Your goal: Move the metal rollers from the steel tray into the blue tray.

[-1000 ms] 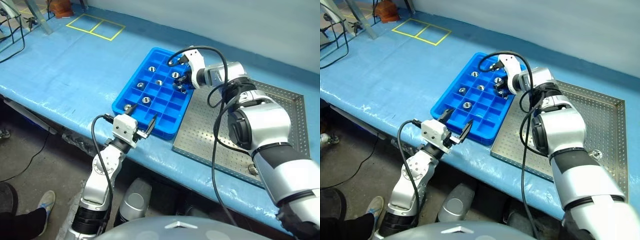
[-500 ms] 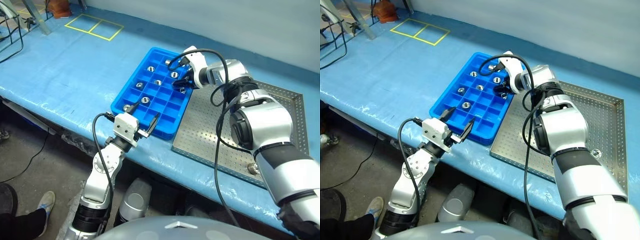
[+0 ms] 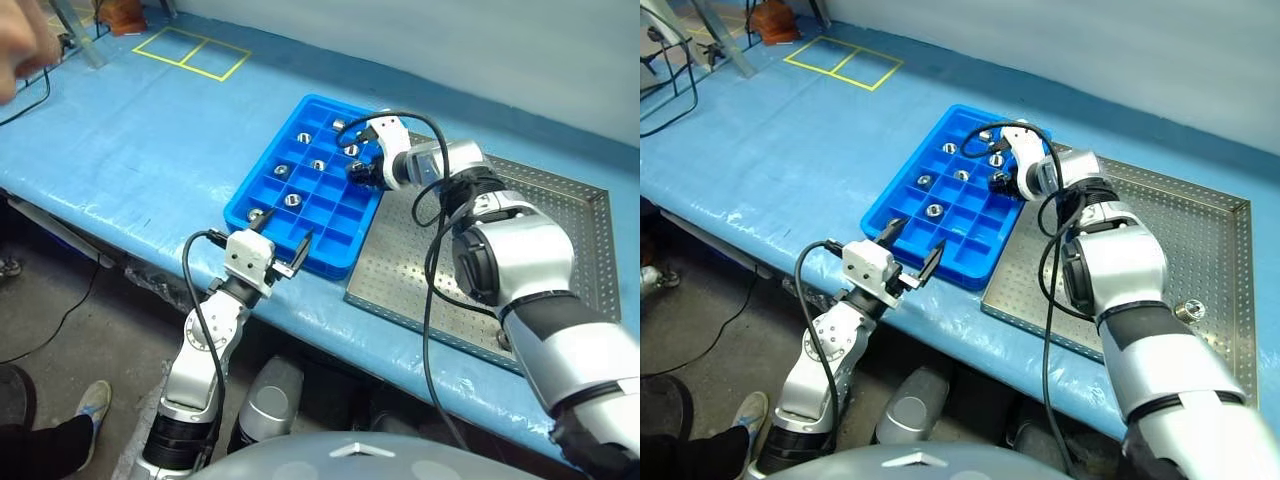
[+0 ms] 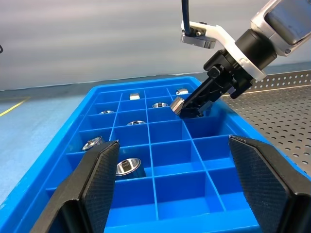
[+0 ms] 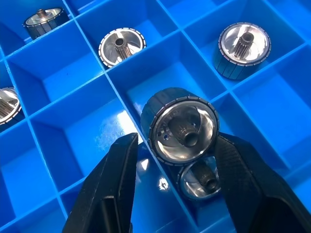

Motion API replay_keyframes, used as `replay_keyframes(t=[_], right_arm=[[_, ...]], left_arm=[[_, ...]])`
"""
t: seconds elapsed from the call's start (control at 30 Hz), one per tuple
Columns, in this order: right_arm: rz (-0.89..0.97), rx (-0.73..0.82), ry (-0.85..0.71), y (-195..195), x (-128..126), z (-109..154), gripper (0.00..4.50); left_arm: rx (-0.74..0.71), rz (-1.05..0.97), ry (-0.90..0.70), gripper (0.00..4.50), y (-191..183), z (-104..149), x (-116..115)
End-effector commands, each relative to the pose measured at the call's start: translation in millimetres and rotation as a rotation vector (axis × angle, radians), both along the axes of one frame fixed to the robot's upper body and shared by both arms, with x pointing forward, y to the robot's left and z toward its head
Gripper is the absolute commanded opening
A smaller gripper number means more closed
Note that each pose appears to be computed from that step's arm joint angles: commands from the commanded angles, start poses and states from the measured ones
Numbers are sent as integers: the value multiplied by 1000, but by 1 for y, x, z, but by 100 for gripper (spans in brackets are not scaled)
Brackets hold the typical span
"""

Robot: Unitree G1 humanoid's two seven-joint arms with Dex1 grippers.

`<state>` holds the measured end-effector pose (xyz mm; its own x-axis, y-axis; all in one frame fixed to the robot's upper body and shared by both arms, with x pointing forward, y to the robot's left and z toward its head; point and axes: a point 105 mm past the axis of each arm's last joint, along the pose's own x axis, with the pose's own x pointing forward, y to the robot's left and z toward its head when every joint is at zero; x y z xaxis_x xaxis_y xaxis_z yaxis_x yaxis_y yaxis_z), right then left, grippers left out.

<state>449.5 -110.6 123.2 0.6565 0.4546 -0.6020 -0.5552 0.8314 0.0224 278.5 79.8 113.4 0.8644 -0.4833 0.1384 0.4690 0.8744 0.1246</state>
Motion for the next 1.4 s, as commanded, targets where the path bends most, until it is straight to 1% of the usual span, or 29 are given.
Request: replay_keyframes(t=[0.03, 0.07, 0.23, 0.3, 0.4, 0.5, 0.53, 0.6, 0.63, 0.7, 0.8, 0.9, 1.0, 1.07, 1.2, 1.4], right_arm=[[-11, 50, -26, 3, 3, 9, 190], [-9, 51, -28, 3, 3, 11, 179], [1, 58, -67, -2, 7, 26, 180], [38, 74, -66, -1, 5, 33, 180], [121, 148, -139, 3, 6, 65, 180], [201, 258, -252, 7, 4, 102, 180], [224, 280, -283, 8, 1, 110, 180], [263, 304, -356, 9, -5, 122, 180], [279, 343, -382, 10, -12, 128, 180], [313, 429, -414, 12, -32, 137, 180], [325, 532, -424, 16, -62, 140, 180], [310, 620, -400, 18, -83, 138, 180], [295, 689, -363, 22, -102, 128, 180], [293, 751, -342, 26, -110, 126, 180], [316, 885, -316, 34, -125, 133, 180], [304, 939, -288, 41, -132, 130, 180]], left_arm=[[-8, 5, -62, 392, 1, 16, -3], [-8, 6, -62, 392, 2, 16, -3], [-10, 5, -68, 392, 1, 18, -2], [-16, 2, -73, 392, 1, 19, -2], [-59, 5, -88, 392, 0, 25, 3], [-52, 40, -104, 392, -2, 29, 16], [-45, 53, -109, 392, -2, 30, 20], [-21, 95, -130, 392, -1, 32, 29], [-12, 119, -142, 392, 0, 34, 35], [7, 180, -165, 392, 2, 37, 49], [63, 267, -213, 392, 6, 43, 67], [65, 301, -262, 392, 4, 55, 76], [47, 203, -277, 392, -13, 63, 81], [66, 111, -280, 392, -25, 62, 80], [76, -5, -252, 392, -40, 56, 79], [61, -130, -224, 392, -55, 53, 73]])
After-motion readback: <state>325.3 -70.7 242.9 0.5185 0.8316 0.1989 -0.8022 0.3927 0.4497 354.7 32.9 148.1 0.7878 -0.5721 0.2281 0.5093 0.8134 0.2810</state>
